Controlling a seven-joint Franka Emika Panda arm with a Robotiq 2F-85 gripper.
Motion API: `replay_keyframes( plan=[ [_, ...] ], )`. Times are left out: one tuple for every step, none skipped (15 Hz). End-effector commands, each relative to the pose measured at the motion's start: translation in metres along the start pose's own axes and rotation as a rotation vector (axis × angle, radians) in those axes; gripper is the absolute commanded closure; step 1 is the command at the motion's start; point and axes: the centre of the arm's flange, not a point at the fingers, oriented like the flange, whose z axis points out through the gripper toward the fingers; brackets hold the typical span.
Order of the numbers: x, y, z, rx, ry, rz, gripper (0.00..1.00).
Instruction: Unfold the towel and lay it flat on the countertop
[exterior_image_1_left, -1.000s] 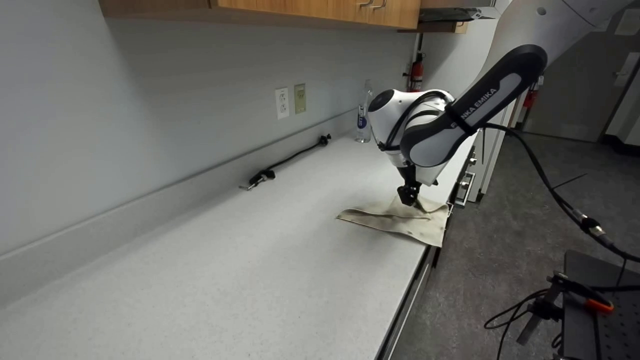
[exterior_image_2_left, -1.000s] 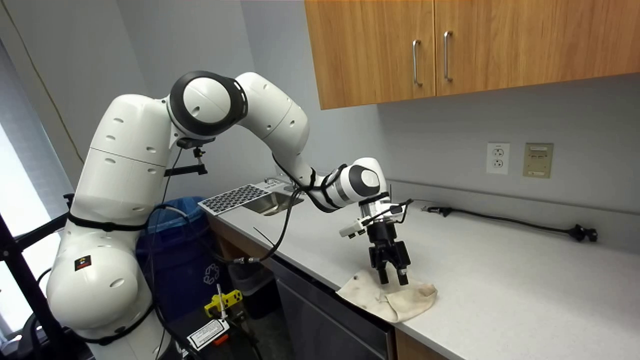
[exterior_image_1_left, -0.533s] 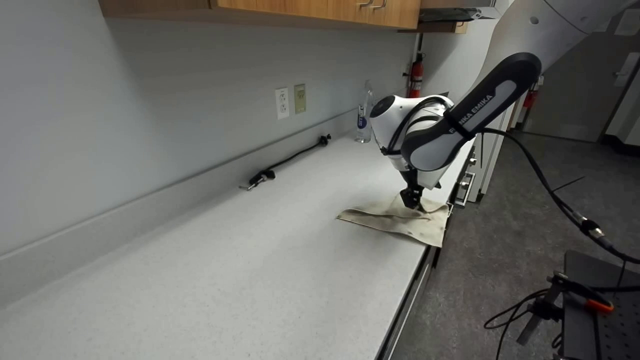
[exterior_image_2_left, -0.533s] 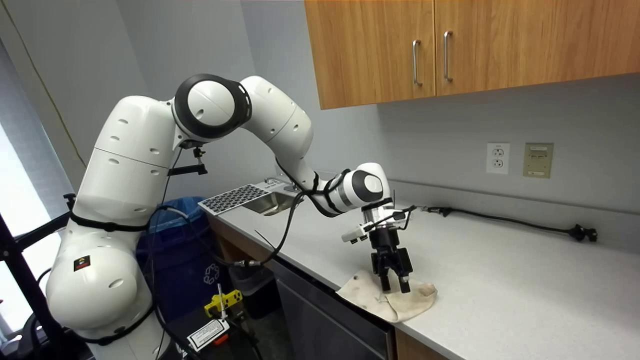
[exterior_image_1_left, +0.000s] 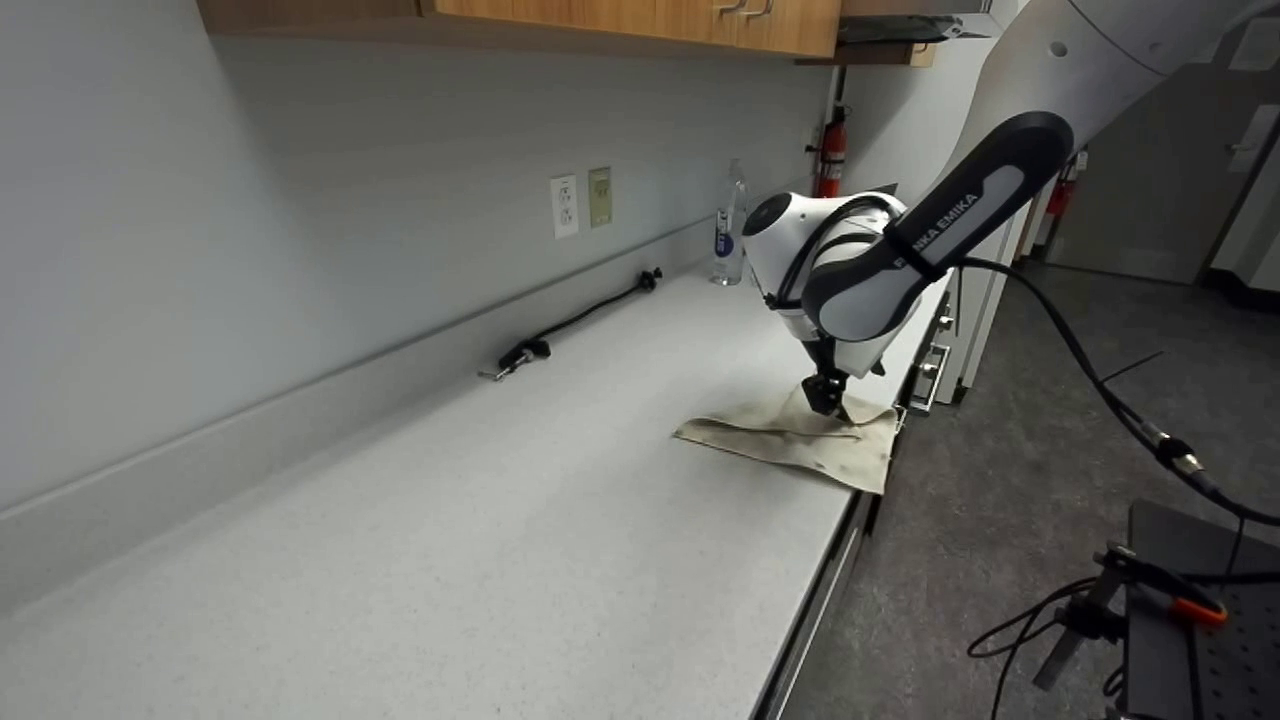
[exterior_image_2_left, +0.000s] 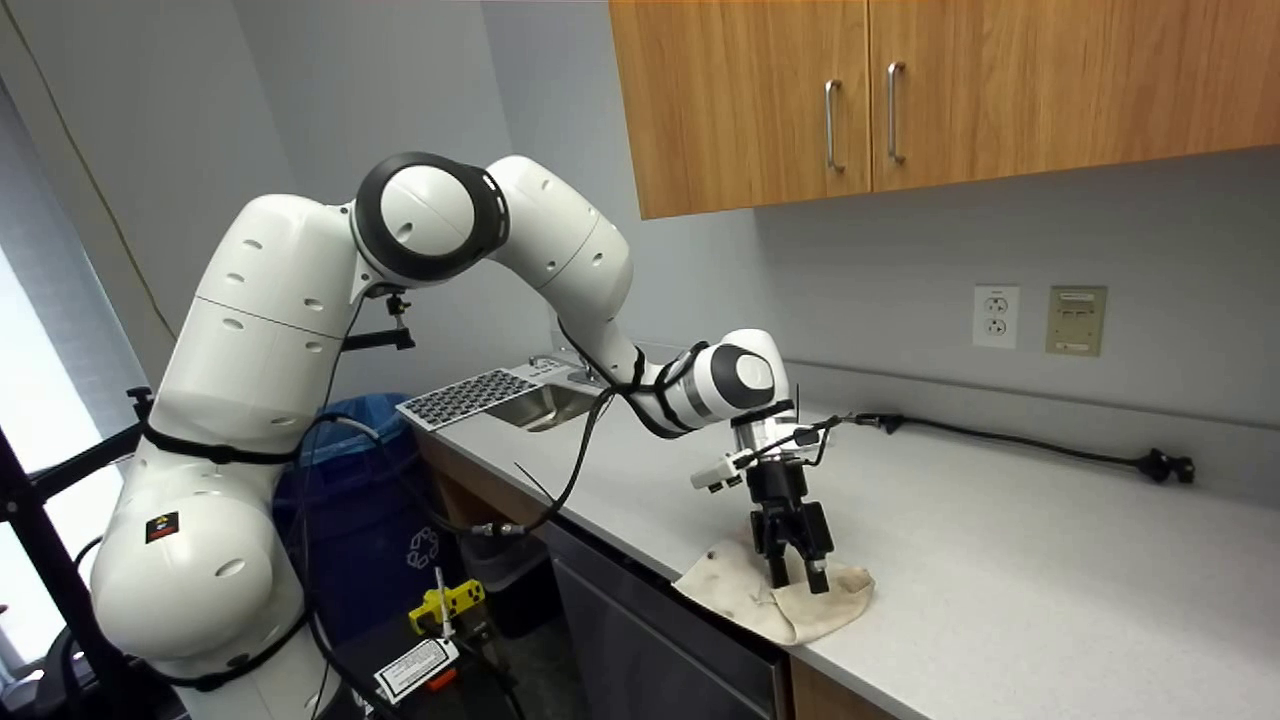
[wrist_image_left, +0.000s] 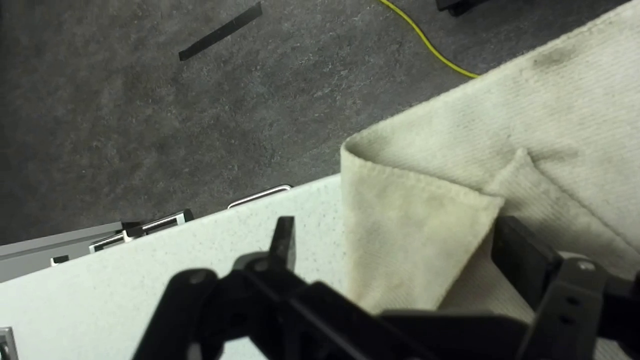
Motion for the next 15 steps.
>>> replay_keyframes(
  plan=[
    [0.01, 0.005, 0.003, -0.007, 0.001, 0.046, 0.0],
    [0.011, 0.007, 0.005, -0.011, -0.001, 0.054, 0.0],
    [0.011, 0.008, 0.007, -0.015, -0.004, 0.062, 0.0],
    [0.012, 0.01, 0.009, -0.019, -0.006, 0.071, 0.0],
    [0.012, 0.013, 0.011, -0.019, -0.01, 0.078, 0.0],
    [0.013, 0.014, 0.012, -0.02, -0.013, 0.086, 0.0],
    [0.013, 0.016, 0.014, -0.02, -0.017, 0.091, 0.0],
    [0.014, 0.017, 0.016, -0.022, -0.02, 0.096, 0.0],
    [0.014, 0.018, 0.018, -0.026, -0.023, 0.099, 0.0],
    [0.015, 0.019, 0.019, -0.03, -0.025, 0.102, 0.0],
    [0.015, 0.019, 0.021, -0.032, -0.028, 0.104, 0.0],
    [0.016, 0.021, 0.022, -0.037, -0.029, 0.109, 0.0],
    [0.016, 0.021, 0.023, -0.04, -0.03, 0.114, 0.0],
    [0.017, 0.023, 0.024, -0.049, -0.029, 0.123, 0.0],
    [0.017, 0.024, 0.024, -0.056, -0.028, 0.133, 0.0]
  ],
)
